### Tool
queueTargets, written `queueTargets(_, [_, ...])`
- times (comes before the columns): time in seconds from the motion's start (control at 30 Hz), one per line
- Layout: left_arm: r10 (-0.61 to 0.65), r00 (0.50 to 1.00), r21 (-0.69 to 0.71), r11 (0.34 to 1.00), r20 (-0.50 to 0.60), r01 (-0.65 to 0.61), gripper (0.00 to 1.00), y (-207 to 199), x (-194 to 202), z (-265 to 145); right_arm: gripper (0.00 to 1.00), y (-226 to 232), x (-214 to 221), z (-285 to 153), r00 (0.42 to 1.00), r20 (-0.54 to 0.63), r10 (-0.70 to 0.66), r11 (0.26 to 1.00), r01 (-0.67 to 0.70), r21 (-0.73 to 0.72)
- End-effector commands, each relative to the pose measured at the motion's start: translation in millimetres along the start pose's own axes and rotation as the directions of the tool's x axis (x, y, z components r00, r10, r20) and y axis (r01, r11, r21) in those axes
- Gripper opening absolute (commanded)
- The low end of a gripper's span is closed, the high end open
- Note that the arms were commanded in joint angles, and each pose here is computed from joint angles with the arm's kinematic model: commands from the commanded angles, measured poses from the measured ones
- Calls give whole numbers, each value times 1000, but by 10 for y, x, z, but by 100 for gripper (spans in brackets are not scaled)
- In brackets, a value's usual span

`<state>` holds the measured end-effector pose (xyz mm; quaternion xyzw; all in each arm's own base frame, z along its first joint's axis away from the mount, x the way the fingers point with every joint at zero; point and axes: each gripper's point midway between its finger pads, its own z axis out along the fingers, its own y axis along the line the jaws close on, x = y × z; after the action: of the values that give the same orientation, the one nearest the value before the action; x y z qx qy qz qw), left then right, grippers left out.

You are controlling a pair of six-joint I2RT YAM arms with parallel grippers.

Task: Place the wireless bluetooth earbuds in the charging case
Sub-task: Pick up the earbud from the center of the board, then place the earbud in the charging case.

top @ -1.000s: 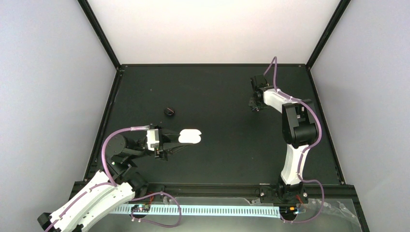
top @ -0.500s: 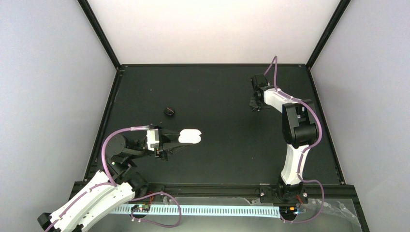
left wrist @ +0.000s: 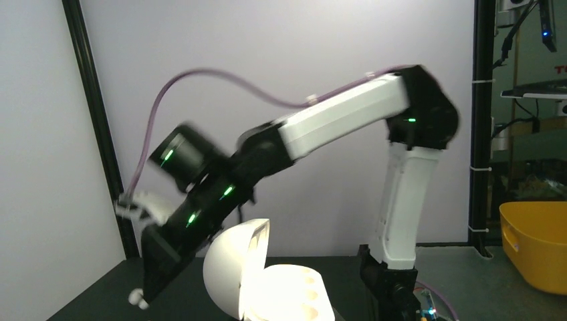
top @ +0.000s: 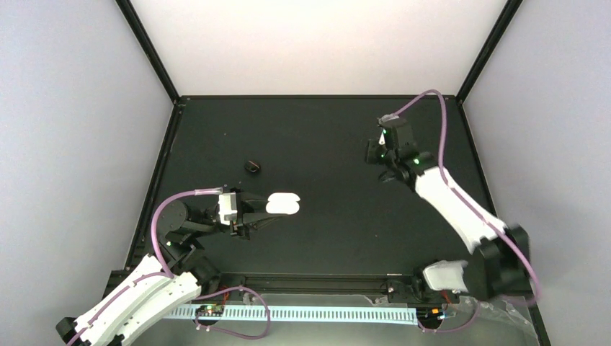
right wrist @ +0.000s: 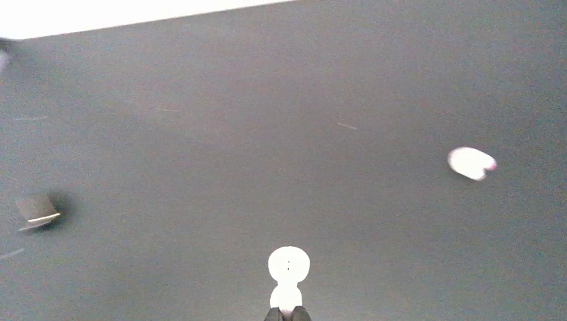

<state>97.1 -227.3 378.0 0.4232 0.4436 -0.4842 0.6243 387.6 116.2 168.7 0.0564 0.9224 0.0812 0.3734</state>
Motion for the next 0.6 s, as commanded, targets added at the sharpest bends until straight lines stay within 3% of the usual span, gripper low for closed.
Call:
queueTargets(0.0, [26,999,31,999,25,-27,1,-74,-72,-17,1,989,-57,-1146,965,207,-160,852,241,-465])
queueTargets(0.03, [31,999,39,999,28,-32,2,-87,-75,-16,1,1144,14,-1420,944,253,-210,789,317,-527])
queueTargets(0.13, [35,999,45,998,23,-36,2,-79,-52,2,1,1265,213,-1929,900,312,-303,706,432,-562])
queueTargets(0.33, [39,999,112,993,11,-40,1,-145,-9,50,1,1435,648,-2886,858,376,-349,389,498,-775])
queueTargets(0.57, [-10,999,204,979,-31,16,2,-185,66,171,1,1529,843,-3395,782,410,-470,256,565,-784])
